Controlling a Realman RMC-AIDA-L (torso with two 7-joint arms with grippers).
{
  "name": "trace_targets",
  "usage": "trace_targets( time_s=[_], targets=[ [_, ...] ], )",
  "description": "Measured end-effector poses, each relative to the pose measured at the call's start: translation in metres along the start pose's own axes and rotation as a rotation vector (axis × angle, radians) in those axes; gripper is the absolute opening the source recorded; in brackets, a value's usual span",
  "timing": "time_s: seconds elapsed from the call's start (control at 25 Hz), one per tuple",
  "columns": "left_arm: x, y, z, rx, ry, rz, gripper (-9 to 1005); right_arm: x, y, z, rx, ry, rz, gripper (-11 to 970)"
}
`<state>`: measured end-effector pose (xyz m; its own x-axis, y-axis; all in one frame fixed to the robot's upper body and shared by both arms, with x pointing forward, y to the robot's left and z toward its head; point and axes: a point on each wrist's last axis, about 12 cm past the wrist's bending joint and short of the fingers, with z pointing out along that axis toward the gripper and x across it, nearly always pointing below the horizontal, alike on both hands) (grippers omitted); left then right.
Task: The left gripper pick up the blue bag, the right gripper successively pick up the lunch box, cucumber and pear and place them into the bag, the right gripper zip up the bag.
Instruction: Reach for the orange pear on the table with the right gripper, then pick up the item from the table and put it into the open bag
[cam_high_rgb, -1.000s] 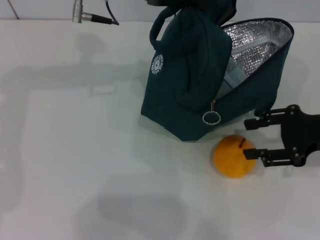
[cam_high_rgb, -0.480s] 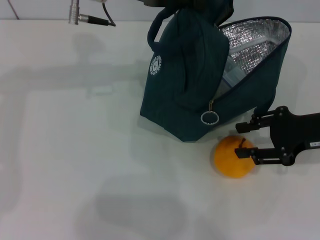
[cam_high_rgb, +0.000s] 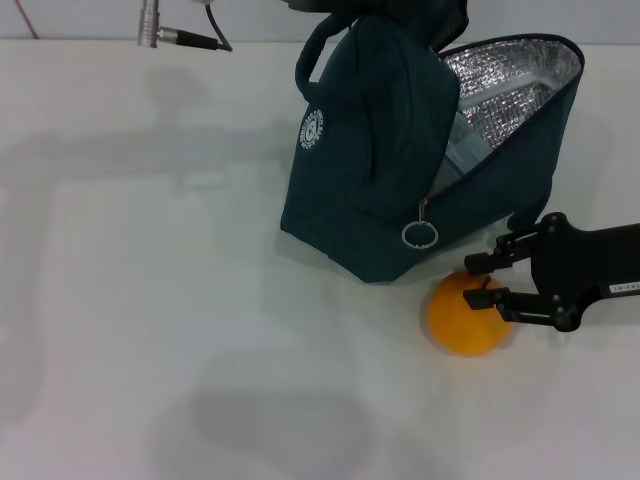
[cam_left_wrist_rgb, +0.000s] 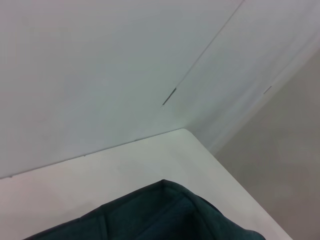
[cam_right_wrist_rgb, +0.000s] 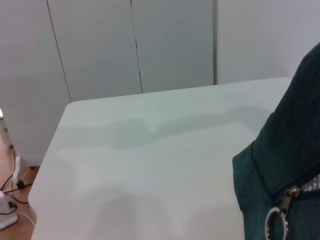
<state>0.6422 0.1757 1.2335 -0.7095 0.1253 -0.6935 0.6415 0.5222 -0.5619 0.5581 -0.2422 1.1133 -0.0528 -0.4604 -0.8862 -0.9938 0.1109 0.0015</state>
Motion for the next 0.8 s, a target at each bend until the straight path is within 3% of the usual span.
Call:
trace_targets(
  time_s=[0.4,0.8],
  targets=[
    [0.0002,0.0018,-0.0024,-0.001,-0.011,-0.007,36,-0.0003,-0.0026,0.0015,0.02,0.002,-0.005,220],
    [0.0001,0.0017,-0.0024,-0.001,-0.012,-0.006,36,-0.0042,-0.0036,-0.0052,0.054,-0.059,0.001,108]
  ],
)
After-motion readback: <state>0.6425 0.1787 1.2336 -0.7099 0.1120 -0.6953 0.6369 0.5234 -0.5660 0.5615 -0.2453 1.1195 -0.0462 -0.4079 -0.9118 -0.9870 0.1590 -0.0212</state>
